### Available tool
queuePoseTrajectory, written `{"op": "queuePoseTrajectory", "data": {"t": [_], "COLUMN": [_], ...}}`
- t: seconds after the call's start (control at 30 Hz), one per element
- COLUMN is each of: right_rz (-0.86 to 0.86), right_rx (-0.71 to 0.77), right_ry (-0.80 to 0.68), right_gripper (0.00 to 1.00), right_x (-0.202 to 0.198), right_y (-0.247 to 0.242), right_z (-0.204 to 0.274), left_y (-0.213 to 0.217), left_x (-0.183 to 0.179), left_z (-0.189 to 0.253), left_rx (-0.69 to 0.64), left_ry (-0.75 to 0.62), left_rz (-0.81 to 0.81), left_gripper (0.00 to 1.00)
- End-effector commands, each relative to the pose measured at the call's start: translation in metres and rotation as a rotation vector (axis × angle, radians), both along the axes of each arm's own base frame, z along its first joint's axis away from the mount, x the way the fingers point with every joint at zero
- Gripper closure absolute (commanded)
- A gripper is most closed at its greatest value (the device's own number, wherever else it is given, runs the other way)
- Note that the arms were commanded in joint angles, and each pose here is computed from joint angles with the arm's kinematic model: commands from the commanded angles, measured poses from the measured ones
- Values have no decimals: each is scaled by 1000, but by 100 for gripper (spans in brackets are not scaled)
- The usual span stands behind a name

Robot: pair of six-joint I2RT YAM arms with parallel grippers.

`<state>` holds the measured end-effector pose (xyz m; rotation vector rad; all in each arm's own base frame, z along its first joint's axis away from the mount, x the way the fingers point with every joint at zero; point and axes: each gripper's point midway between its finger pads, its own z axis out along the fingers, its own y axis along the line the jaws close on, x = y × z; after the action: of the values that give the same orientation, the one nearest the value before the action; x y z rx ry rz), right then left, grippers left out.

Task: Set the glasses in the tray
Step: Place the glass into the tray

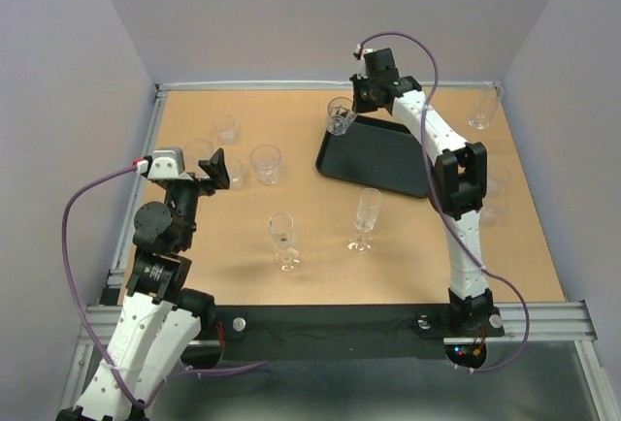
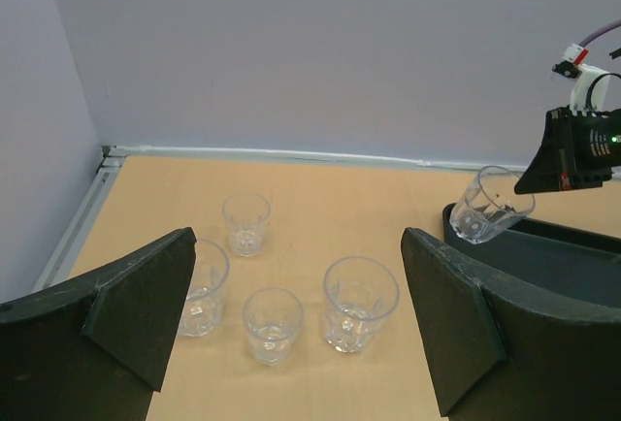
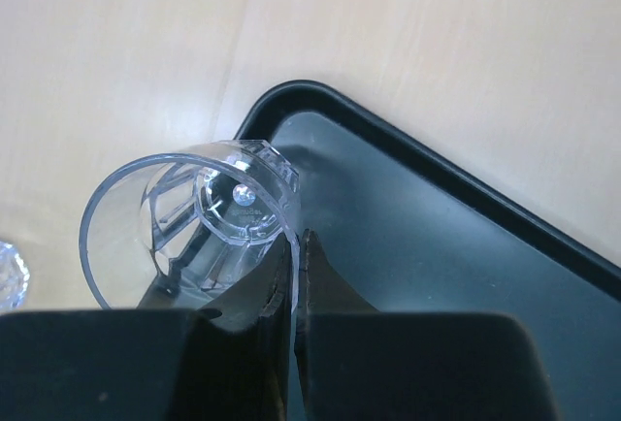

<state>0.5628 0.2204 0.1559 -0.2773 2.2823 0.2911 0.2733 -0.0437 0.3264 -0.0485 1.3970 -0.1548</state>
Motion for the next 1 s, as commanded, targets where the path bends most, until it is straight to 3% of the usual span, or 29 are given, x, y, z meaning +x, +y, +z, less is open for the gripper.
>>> {"op": "queuePoseTrajectory", "data": {"t": [0.0,0.67,0.97], "right_rz": [-145,-145,-123], "right_rx": [34,8,21], "right_ry": [-141,-62,-32], "right_gripper": [100,97,82], "right_x": [30,27,22], "right_y": [-17,-16,-11], "right_z": [43,-2,-12], "left_y": [-2,-2,-2], "left_x": [0,-3,-3], "left_z": [9,13,13], "left_rx": [6,3,3], "left_ry": [-43,-57,-57], "left_rz": [-10,-13,-14], "left_gripper": [2,2,2]}}
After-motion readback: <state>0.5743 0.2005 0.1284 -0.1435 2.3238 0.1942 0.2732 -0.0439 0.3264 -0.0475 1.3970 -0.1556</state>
